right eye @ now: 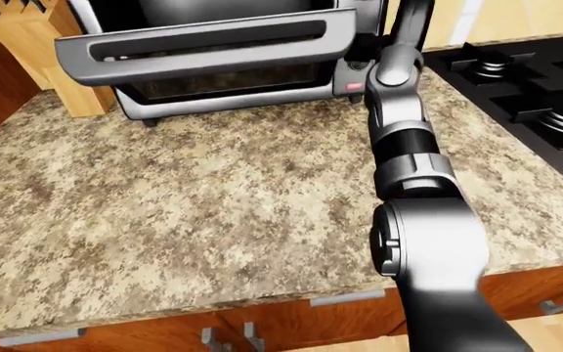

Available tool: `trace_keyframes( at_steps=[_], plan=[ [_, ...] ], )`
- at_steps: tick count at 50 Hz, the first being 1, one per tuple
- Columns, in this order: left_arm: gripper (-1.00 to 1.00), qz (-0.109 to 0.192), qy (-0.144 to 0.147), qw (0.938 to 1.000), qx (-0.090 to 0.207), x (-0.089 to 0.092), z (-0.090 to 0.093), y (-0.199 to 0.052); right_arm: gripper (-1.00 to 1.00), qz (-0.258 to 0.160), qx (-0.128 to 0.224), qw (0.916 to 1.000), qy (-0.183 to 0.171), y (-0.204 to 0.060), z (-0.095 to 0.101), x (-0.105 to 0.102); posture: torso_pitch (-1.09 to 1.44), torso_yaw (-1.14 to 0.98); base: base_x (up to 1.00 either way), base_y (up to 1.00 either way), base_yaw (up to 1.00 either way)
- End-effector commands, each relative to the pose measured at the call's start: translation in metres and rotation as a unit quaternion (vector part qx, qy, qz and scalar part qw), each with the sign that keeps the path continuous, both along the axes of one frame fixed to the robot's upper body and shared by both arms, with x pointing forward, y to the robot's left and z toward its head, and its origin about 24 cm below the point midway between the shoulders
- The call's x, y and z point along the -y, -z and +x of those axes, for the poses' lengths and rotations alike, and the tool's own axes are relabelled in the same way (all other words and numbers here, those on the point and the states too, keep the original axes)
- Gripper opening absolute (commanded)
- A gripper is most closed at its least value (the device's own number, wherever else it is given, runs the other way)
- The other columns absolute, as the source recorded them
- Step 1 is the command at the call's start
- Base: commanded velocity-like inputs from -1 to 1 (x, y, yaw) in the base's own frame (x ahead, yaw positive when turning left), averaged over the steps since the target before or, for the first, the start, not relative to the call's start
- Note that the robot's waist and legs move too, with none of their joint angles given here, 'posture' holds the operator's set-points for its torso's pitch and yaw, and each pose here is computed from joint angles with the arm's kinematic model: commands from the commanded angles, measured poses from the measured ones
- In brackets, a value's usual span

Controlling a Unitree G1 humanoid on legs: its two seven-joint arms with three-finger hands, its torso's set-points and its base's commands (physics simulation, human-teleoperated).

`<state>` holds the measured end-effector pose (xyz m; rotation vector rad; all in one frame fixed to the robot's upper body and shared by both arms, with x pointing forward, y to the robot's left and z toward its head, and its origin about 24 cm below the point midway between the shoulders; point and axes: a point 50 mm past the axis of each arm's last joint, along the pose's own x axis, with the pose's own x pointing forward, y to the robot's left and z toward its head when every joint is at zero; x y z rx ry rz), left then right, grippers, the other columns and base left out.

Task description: Close the toaster oven door.

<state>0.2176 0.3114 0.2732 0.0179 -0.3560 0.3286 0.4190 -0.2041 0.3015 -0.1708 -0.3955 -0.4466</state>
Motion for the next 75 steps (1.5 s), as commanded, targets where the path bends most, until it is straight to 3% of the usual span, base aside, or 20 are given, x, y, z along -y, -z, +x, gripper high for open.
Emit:
trace_keyframes(
  at_steps=[1,10,15,21,29,38,41,51,67,75],
  plan=[
    [1.00,0.020,-0.005,0.9991,0.036,0.002,-0.006,-0.014,1.00,-0.002,0.086,0.9963,-0.005,-0.041,-0.011,-0.005,0.00,0.00,0.00,0.00,0.00],
    [1.00,0.020,0.023,0.9994,0.019,0.014,-0.005,-0.007,1.00,-0.011,0.090,0.9959,-0.002,-0.042,-0.010,-0.009,0.00,0.00,0.00,0.00,0.00],
    [1.00,0.028,0.014,0.9994,0.014,0.015,-0.008,-0.002,1.00,-0.011,0.093,0.9956,-0.004,-0.048,-0.011,-0.010,0.00,0.00,0.00,0.00,0.00],
    [1.00,0.030,0.027,0.9992,-0.006,0.023,-0.012,0.014,1.00,-0.014,0.095,0.9953,-0.005,-0.051,-0.011,-0.011,0.00,0.00,0.00,0.00,0.00],
    [1.00,0.022,0.036,0.9991,-0.004,0.031,-0.017,0.021,1.00,-0.013,0.100,0.9948,-0.008,-0.058,-0.013,-0.013,0.00,0.00,0.00,0.00,0.00],
    [1.00,0.017,0.067,0.9975,-0.010,0.051,-0.022,0.028,1.00,-0.014,0.105,0.9944,-0.010,-0.062,-0.014,-0.015,0.00,0.00,0.00,0.00,0.00],
    [1.00,0.013,0.103,0.9944,-0.022,0.068,-0.024,0.034,1.00,-0.014,0.104,0.9944,-0.011,-0.061,-0.013,-0.015,0.00,0.00,0.00,0.00,0.00],
    [1.00,0.006,0.166,0.9852,-0.045,0.100,-0.028,0.048,1.00,-0.014,0.107,0.9941,-0.011,-0.065,-0.014,-0.016,0.00,0.00,0.00,0.00,0.00],
    [1.00,0.033,0.237,0.9696,-0.050,0.130,-0.023,0.045,1.00,-0.013,0.107,0.9941,-0.011,-0.064,-0.014,-0.016,0.00,0.00,0.00,0.00,0.00],
    [1.00,0.039,0.278,0.9578,-0.059,0.144,-0.014,0.046,1.00,-0.013,0.108,0.9940,-0.011,-0.065,-0.014,-0.016,0.00,0.00,0.00,0.00,0.00]
  ],
)
